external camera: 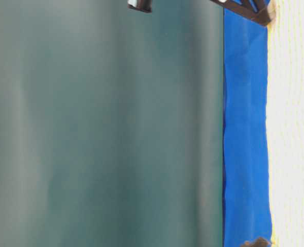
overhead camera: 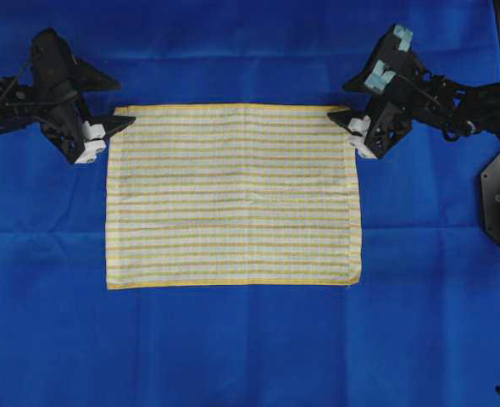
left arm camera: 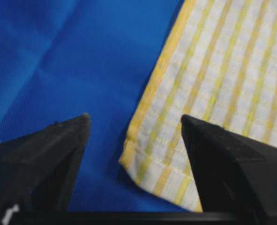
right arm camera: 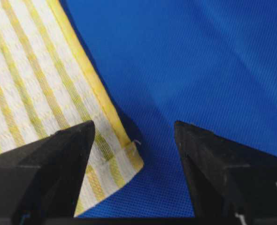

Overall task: Fold the yellow towel.
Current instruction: 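Move both grippers to the towel's top corners and pinch them, then lift the top corners and fold them down toward the bottom edge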

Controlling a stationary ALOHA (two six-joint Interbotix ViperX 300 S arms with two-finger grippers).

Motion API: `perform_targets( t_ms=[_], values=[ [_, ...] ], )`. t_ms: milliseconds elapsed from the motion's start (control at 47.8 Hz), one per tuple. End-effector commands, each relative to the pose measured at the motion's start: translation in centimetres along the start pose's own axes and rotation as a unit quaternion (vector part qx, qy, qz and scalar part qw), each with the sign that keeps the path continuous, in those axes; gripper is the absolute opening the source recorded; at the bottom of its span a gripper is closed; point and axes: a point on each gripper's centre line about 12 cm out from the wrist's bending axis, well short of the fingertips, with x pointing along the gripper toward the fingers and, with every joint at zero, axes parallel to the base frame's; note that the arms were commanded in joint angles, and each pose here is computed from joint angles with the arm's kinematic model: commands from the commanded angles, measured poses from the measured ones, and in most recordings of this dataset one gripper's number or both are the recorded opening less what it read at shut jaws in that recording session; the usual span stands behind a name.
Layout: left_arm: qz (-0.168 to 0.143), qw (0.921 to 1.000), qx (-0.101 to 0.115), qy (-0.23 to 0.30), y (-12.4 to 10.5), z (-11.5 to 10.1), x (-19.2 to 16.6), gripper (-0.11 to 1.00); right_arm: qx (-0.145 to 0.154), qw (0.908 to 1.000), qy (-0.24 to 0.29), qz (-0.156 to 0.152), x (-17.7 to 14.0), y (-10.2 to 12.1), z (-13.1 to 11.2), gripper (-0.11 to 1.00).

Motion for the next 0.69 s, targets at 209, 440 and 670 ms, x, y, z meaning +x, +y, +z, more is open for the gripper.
perform_targets(
  t_ms=[209,440,670],
  values=[
    [0.007,0.9996,-0.007,0.025,0.4,-0.9,1.5,0.3,0.009,0.9999,-0.004,-0.006,0.6,-0.1,0.1,0.49],
    [0.006,0.9989,-0.007,0.045,0.3,-1.5,1.5,0.06,0.007,1.0,-0.002,-0.002,0.6,0.2,0.0,0.02],
    [0.005,0.9993,-0.004,0.037,0.3,-0.9,1.2,0.06,0.01,0.9999,-0.007,-0.001,0.5,0.2,0.4,0.02]
  ],
)
